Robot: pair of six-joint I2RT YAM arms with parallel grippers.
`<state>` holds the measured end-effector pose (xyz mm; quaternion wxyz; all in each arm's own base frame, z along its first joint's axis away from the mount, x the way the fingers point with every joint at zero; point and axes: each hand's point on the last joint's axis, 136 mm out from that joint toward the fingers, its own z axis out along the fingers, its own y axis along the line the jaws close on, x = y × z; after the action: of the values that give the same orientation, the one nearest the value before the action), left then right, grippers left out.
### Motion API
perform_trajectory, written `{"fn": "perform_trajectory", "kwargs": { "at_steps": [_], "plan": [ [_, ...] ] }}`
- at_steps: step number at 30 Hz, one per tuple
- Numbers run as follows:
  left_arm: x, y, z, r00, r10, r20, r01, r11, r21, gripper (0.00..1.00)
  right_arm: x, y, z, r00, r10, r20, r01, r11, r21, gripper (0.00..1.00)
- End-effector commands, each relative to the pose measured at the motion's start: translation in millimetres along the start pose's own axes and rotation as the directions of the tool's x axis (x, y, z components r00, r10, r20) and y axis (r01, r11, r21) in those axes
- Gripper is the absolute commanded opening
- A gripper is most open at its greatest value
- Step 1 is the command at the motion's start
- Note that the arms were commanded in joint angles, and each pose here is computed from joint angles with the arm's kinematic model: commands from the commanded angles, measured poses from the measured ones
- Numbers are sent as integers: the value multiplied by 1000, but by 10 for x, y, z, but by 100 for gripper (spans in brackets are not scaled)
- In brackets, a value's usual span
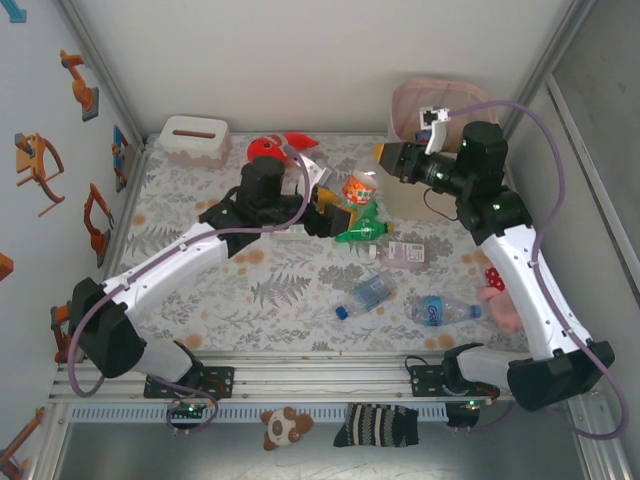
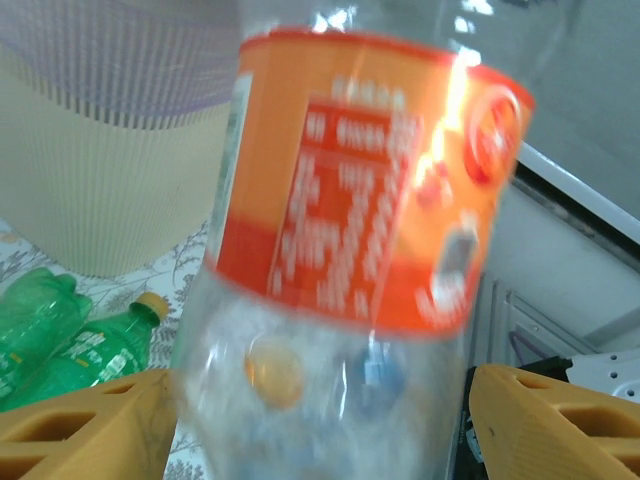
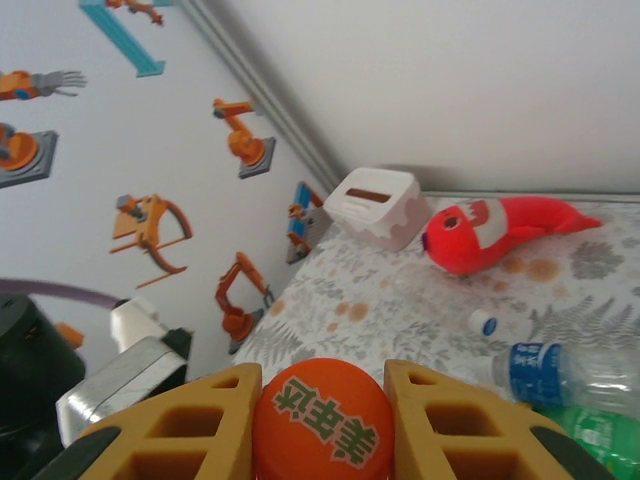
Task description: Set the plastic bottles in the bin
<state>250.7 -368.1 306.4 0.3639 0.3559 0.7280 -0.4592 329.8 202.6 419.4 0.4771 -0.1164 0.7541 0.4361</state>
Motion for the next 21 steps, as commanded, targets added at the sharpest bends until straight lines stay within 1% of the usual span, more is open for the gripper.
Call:
{"fn": "perform_trajectory", "kwargs": {
  "at_steps": [1,4,7,11,13,16,17,19,21],
  "plan": [
    [-55,-22,-240,999,9,44,-7,999,-33,77,-334,-75,-135,994,-50,102,36,990,135,25],
    [-4,31,-351,999,-1,43,4,998,-67,77,-569,-274,-184,984,-57,171,14,970,242,25],
    [45,65,-446,999,-2,39,6,995,-101,78,-859,-542,-230,968,-44,246,-41,942,332,25],
    [96,99,-541,999,-5,41,11,991,-135,78,-1241,-930,-292,939,-14,344,-134,906,402,23],
    [130,132,-569,999,-9,40,15,988,-155,78,-1418,-1148,-337,910,-7,414,-185,887,422,22],
    [142,162,-608,999,-7,45,15,984,-177,78,-1591,-1517,-409,856,16,517,-281,854,438,18],
    [142,168,-618,999,-6,46,14,983,-182,78,-1606,-1655,-411,843,31,536,-315,837,447,15],
    [129,186,-641,998,-2,55,13,981,-193,78,-1633,-1929,-445,810,54,583,-388,795,467,3],
    [132,207,-653,998,-5,60,17,980,-200,78,-1631,-2126,-431,788,48,614,-424,766,483,0]
  ]
}}
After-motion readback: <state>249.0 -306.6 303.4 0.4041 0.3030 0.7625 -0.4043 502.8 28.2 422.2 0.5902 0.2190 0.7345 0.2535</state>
